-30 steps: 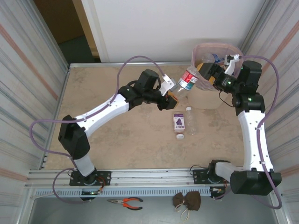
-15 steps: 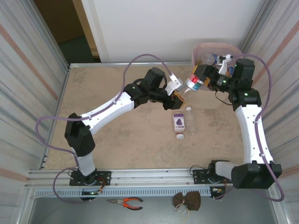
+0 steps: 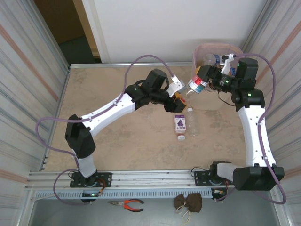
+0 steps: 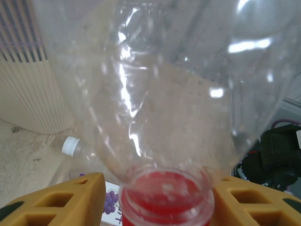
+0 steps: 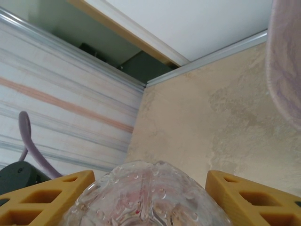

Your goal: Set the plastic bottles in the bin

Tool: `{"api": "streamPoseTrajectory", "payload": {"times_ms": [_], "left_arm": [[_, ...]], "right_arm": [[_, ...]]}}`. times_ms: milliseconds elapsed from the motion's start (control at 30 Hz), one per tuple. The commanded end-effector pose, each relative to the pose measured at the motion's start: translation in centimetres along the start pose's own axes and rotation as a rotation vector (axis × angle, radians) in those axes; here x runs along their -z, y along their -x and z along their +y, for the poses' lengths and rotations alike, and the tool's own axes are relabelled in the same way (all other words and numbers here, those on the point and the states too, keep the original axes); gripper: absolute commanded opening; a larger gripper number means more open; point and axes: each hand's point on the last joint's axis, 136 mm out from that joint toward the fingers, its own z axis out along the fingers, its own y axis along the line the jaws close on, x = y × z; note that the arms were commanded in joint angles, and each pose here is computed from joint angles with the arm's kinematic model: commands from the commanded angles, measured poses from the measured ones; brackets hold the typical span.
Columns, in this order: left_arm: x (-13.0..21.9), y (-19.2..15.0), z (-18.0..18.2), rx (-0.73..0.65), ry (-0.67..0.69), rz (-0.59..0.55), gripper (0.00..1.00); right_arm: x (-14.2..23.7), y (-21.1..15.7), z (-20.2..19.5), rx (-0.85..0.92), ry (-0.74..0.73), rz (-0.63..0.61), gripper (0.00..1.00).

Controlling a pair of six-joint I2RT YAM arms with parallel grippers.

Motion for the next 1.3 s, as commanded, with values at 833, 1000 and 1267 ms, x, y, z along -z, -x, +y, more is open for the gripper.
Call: {"api": "streamPoseTrajectory", "payload": {"times_ms": [833, 1000, 1267], "left_arm": [[7.2, -0.5, -0.8, -0.017, 0.116, -0.106, 0.63], [7.1, -0.9, -0.7, -0.007, 0.111, -0.100, 0.64], [6.3, -1.4, -0.4, 0.015, 0.089, -0.086, 0.64]], "right_arm": [[11.5, 22.1, -5.2, 0.454, -0.592, -0.779, 0.56], [10.1, 24.4, -7.3, 0.539, -0.617, -0.835, 0.54], [5.2, 25.9, -9.8, 0.710, -0.587, -0.791, 0.54]]}}
